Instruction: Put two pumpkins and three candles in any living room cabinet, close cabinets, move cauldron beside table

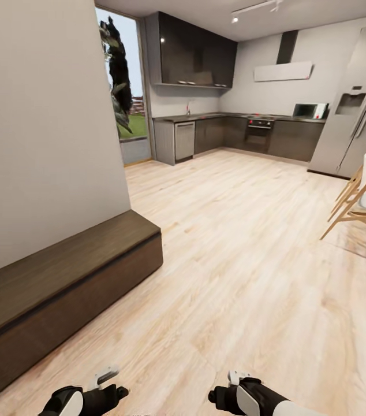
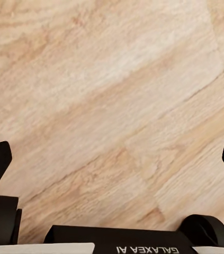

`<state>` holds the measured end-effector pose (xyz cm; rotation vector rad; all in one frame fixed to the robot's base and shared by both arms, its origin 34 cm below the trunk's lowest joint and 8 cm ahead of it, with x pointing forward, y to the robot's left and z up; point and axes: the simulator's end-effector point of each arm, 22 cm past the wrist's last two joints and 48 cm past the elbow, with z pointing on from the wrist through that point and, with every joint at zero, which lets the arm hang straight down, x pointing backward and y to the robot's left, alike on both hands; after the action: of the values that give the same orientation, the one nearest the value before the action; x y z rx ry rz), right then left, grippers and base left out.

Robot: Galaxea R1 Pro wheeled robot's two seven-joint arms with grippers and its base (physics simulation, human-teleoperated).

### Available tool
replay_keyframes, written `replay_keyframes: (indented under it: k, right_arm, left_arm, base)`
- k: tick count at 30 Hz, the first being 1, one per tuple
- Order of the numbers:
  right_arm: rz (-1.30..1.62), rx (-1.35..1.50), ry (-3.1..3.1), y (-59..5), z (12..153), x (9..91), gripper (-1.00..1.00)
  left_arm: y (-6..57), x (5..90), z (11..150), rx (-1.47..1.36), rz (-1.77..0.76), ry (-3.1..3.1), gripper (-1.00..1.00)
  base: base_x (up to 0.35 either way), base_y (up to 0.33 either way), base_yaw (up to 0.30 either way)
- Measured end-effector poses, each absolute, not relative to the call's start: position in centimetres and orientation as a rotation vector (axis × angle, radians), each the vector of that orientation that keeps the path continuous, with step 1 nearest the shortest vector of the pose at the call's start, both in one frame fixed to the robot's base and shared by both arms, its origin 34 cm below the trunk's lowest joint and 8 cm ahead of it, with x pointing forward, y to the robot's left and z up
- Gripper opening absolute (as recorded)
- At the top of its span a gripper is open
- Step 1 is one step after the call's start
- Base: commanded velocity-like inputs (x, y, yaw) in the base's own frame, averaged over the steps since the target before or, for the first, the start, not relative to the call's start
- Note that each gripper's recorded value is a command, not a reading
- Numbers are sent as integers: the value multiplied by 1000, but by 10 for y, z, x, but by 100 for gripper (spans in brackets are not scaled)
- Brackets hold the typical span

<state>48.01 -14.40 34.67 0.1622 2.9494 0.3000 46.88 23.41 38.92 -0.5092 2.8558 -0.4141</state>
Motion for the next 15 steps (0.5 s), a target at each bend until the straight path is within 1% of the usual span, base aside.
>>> replay_keyframes:
  k: [15]
  right_arm:
    - [300, 164, 2960, -144, 342, 476, 100]
  left_arm:
    - [234, 465, 385, -514, -412, 2868, 100]
  base:
    - [0, 0, 266]
